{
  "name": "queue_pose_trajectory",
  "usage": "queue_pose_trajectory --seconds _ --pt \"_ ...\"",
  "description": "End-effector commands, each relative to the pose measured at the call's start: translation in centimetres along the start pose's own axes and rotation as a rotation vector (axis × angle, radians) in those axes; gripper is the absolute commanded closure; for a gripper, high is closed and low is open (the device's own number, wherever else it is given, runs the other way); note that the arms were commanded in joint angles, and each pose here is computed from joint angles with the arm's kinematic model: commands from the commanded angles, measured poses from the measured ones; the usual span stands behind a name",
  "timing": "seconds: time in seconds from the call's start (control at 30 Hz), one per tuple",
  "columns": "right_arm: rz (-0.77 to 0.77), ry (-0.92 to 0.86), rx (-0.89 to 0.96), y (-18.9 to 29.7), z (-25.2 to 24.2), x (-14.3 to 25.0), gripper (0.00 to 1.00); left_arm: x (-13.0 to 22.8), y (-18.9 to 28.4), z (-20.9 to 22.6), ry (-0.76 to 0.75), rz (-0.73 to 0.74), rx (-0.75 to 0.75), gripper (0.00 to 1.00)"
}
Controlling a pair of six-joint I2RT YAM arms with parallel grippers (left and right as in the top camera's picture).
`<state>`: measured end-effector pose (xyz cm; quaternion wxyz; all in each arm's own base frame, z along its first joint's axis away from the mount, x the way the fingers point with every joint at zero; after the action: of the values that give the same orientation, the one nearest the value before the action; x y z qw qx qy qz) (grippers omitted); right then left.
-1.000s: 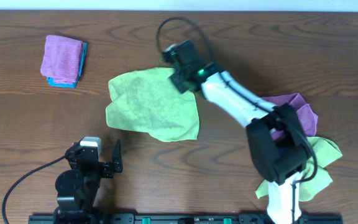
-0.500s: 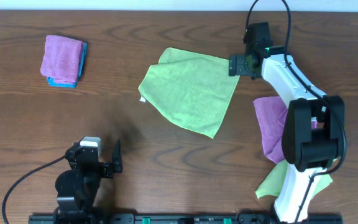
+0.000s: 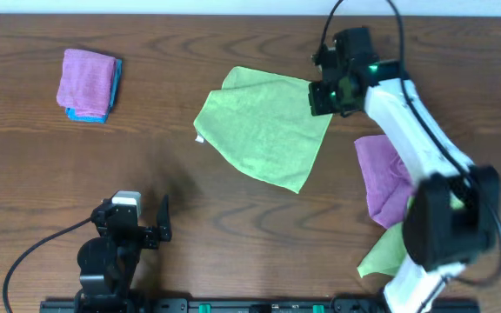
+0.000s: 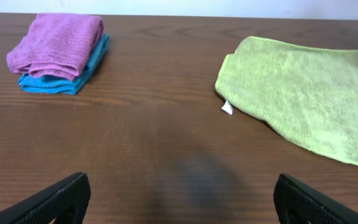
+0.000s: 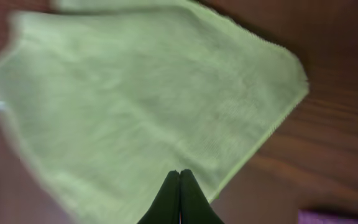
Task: Fold the cloth
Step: 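Drag the cloth edge away with the right gripper to spread it flat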
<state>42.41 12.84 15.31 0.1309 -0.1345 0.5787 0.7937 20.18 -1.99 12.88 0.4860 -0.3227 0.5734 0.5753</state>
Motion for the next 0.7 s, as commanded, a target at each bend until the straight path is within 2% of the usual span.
queue_pose_trajectory --seconds 0.0,0.17,0.4,0.47,0.63,0.67 --pt "-0.059 0.065 -0.072 5.8 3.1 0.5 0.99 0.8 -0.3 -0.1 0.008 0.019 0.001 0.05" --pt "-0.006 0.11 -0.088 11.0 5.3 4.9 0.99 0.8 -0.3 -0.1 0.008 0.019 0.001 0.05" --pt "0.095 0.204 -0.105 16.3 7.2 13.9 0.98 0.8 -0.3 -0.2 0.013 0.016 0.005 0.05" --pt "0.071 0.211 -0.14 18.0 7.5 16.4 0.98 0.6 -0.2 -1.4 0.105 0.006 0.083 0.04" --pt "-0.007 0.23 -0.252 21.9 7.2 21.7 0.99 -0.4 1.0 -6.2 0.507 0.044 0.42 0.05" --pt "-0.016 0.231 -0.279 22.7 7.1 22.7 0.93 -0.5 1.3 -6.8 0.562 0.061 0.468 0.05"
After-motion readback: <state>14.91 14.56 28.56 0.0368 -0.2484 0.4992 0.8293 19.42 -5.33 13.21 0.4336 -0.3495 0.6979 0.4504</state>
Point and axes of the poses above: each gripper's point midway between its finger pads, its own y axis back along the fingers, its own z axis along the line the jaws close on, x = y × z, the point moved 2 cm from there along y, back along the fingers, and after that the axes turned 12 degrees about -y, right-handed, at the moved point
